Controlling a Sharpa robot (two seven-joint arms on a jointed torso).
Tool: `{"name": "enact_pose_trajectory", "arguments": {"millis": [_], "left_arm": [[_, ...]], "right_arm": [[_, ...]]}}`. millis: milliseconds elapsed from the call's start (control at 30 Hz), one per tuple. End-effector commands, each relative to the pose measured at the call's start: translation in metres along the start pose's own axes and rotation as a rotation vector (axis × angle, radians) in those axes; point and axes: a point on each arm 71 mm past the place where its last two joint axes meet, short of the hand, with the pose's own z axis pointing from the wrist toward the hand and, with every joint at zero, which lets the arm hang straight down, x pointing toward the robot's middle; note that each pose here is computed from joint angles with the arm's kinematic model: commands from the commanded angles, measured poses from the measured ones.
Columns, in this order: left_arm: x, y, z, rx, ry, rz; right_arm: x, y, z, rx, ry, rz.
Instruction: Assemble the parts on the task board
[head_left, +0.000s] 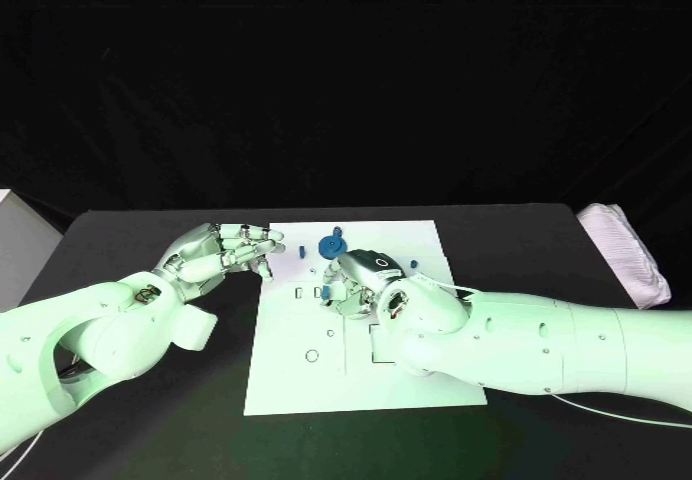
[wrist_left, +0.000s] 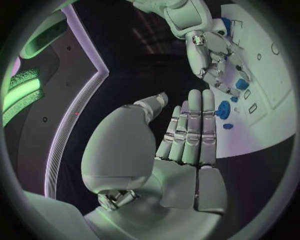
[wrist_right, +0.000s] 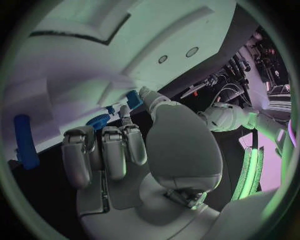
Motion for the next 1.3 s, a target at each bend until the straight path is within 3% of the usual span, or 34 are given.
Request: {"name": "enact_pose_trajectory", "arguments": {"millis": [33, 267, 367, 467, 633, 900, 1033, 1300], "left_arm": [[0.0021, -0.0008, 0.0006, 0.003, 0.023, 0.000], [-0.0008, 0.0022, 0.0027, -0.024, 0.004, 0.042], [-0.0023, 0.0058, 0.0056, -0.061, -0.012, 0.072], [-0.0030, 0.0111, 0.0113, -0.117, -0.006, 0.113], [-0.0006, 0.0128, 0.0335, -0.235, 0.074, 0.287], [0.0055, 0.0107, 0.0660, -0.419, 0.157, 0.556], [0.0108, 0.0082, 0.0812, -0.511, 0.207, 0.703], [0.0200, 0.0092, 0.1046, -0.665, 0.259, 0.906]], "right_arm": [[-0.002, 0.002, -0.002, -0.018, -0.024, 0.006], [-0.012, 0.000, -0.014, -0.046, -0.067, 0.040], [-0.020, -0.001, -0.018, -0.078, -0.081, 0.084], [-0.032, -0.007, -0.021, -0.091, -0.062, 0.185], [-0.061, -0.024, -0.024, -0.050, -0.012, 0.380], [-0.095, -0.058, -0.028, 0.028, -0.016, 0.488], [-0.105, -0.080, -0.029, 0.104, -0.029, 0.548], [-0.118, -0.106, -0.031, 0.176, -0.066, 0.571]]}}
